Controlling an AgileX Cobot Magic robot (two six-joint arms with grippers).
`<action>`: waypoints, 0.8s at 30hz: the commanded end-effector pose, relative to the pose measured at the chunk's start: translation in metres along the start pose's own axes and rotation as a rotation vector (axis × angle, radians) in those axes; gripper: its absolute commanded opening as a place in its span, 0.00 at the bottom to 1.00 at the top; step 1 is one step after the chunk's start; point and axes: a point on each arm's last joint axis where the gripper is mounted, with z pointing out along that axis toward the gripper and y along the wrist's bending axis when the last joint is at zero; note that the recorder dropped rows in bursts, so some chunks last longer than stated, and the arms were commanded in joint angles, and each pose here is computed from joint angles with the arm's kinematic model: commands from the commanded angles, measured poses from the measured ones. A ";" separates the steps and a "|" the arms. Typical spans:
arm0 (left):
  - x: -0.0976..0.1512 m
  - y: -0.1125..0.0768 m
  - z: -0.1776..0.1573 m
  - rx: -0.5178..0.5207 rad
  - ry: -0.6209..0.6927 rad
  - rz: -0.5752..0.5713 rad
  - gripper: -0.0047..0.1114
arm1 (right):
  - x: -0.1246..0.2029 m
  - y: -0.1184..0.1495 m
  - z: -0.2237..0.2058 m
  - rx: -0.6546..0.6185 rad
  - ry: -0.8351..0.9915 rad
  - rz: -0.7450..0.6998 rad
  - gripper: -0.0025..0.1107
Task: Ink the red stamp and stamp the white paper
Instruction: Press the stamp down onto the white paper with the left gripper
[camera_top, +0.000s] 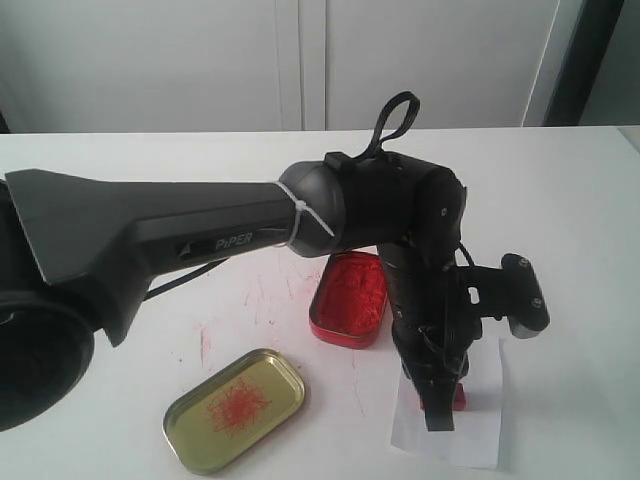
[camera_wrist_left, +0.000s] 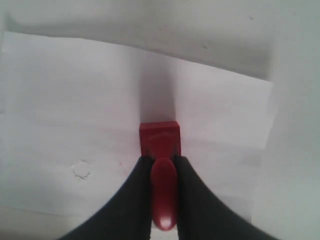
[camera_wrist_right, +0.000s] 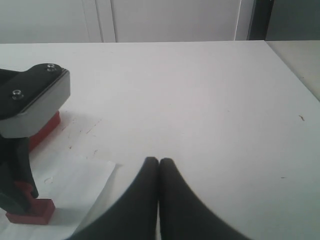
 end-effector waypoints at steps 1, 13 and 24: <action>0.002 -0.004 0.008 0.039 0.017 -0.022 0.04 | 0.002 0.000 0.000 0.002 0.000 -0.017 0.02; 0.022 -0.008 0.061 0.177 0.157 -0.051 0.04 | 0.002 0.000 0.000 0.002 0.000 -0.017 0.02; 0.023 -0.007 0.067 0.173 0.152 -0.055 0.04 | 0.002 0.000 0.000 0.002 0.000 -0.017 0.02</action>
